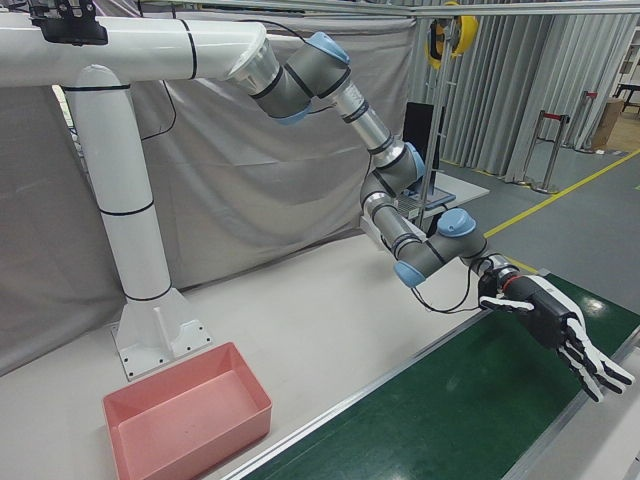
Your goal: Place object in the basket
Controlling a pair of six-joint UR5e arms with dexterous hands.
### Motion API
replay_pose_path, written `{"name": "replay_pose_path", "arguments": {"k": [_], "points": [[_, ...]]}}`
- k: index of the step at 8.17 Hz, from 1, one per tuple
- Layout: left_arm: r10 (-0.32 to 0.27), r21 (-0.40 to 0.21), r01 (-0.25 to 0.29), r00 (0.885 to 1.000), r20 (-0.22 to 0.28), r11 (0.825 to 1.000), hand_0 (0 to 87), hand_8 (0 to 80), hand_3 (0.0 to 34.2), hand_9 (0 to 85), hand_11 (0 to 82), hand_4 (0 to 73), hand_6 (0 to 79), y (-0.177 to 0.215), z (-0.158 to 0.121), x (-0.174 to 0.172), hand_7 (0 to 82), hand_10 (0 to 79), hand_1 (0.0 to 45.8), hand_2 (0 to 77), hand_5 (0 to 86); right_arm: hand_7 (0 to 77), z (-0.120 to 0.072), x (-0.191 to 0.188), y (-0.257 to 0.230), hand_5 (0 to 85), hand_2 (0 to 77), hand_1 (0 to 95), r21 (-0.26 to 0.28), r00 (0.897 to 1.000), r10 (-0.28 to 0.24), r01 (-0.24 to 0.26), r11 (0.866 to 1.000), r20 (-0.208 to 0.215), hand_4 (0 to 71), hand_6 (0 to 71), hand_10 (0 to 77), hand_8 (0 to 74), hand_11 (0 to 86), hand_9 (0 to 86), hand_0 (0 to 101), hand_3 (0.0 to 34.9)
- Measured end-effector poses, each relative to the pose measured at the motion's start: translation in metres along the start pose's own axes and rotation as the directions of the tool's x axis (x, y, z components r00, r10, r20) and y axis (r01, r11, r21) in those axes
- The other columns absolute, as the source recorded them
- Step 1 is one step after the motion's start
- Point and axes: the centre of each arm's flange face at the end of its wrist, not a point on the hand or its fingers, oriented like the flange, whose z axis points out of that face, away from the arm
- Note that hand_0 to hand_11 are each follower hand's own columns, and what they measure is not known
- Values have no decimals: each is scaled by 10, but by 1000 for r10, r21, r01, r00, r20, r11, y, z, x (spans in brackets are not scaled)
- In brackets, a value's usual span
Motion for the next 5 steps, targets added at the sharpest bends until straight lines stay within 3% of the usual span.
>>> {"name": "replay_pose_path", "arguments": {"k": [1,4,5], "points": [[0,0,0,1000,0,1000,489,5,83,11,82,224,0,0,0,0,5,49,5,0,38,5,0,0,0,0,5,0,0,1000,0,0,1000,0,0,0,0,0,0,0,3,3],[2,1,-2,1000,-7,1000,489,5,76,11,82,224,0,0,-1,4,5,49,5,0,22,5,0,0,0,0,5,0,0,1000,0,0,1000,0,0,0,0,0,0,0,1,3],[2,-1,-2,1000,-9,1000,513,5,102,11,82,224,0,1,0,5,5,49,5,0,22,5,0,0,0,0,5,0,0,1000,0,0,1000,1,0,0,0,0,0,0,3,3]]}}
